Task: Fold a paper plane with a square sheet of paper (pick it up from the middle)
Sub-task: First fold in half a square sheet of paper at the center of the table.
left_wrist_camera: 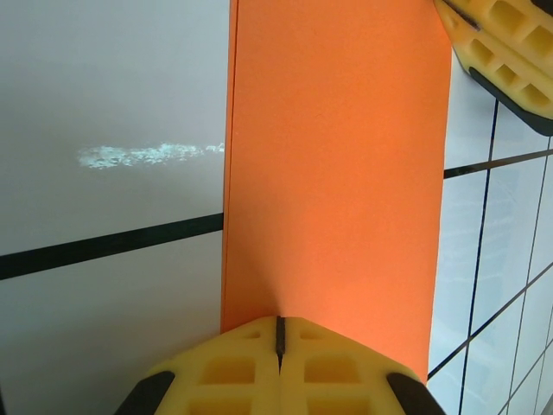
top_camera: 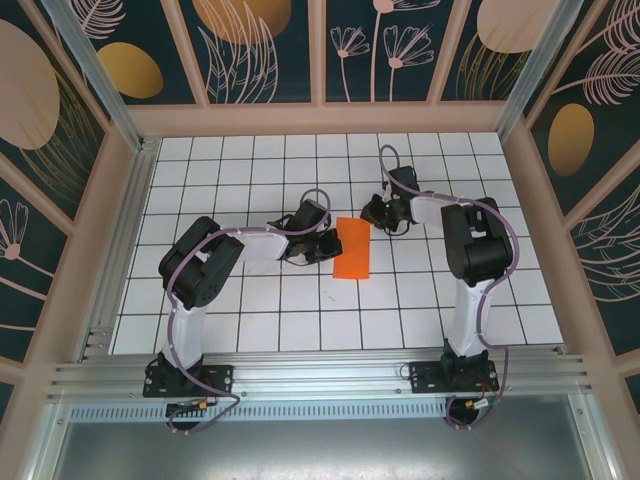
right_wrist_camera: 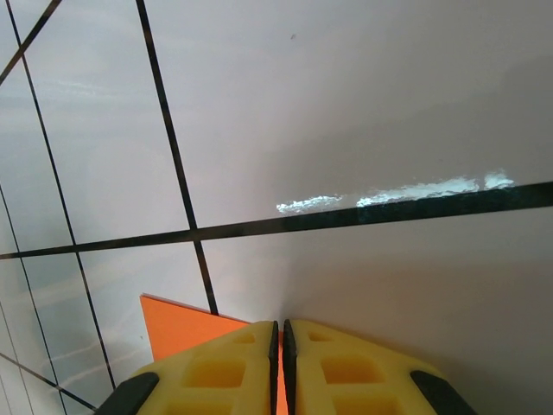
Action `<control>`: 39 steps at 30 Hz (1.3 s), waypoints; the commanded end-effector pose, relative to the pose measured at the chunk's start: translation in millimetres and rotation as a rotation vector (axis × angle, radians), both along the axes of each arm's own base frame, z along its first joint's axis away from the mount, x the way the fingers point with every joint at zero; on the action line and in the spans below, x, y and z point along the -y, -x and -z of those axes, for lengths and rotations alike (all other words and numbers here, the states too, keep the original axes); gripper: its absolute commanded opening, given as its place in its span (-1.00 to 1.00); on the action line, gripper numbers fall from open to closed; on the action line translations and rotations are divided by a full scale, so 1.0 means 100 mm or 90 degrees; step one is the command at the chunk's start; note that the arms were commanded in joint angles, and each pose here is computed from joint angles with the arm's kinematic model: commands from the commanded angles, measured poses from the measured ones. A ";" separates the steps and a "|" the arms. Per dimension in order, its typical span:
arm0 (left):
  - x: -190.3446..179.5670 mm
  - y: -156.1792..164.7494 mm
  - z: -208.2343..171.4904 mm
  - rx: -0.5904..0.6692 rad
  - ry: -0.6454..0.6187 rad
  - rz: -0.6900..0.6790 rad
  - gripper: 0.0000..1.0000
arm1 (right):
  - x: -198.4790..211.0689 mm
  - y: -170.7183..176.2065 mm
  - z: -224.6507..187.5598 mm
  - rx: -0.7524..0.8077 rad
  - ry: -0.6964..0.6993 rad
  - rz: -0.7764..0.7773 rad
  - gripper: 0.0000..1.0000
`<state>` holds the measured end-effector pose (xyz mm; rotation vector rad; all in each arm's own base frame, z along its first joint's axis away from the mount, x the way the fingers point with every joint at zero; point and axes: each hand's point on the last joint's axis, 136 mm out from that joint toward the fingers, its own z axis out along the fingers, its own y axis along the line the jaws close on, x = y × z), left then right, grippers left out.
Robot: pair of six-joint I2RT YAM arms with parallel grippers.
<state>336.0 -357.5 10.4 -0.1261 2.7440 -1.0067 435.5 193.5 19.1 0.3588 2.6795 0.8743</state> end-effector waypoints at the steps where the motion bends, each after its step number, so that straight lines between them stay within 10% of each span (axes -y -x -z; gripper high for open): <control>1: -0.68 0.47 0.84 -0.125 -0.200 -0.025 -1.00 | 0.16 -0.07 0.16 -0.018 0.052 0.027 -0.69; 11: -0.67 0.46 0.83 -0.122 -0.197 -0.025 -1.00 | -0.04 0.02 -0.74 0.096 -0.017 -0.024 -0.60; 23: -0.64 0.43 0.79 -0.117 -0.190 -0.026 -1.00 | -0.16 1.05 -0.35 -0.033 -0.064 -0.087 -0.76; 39: -0.57 0.31 0.60 -0.092 -0.181 -0.023 -1.00 | 0.00 1.44 0.17 -0.116 -0.034 -0.081 -0.95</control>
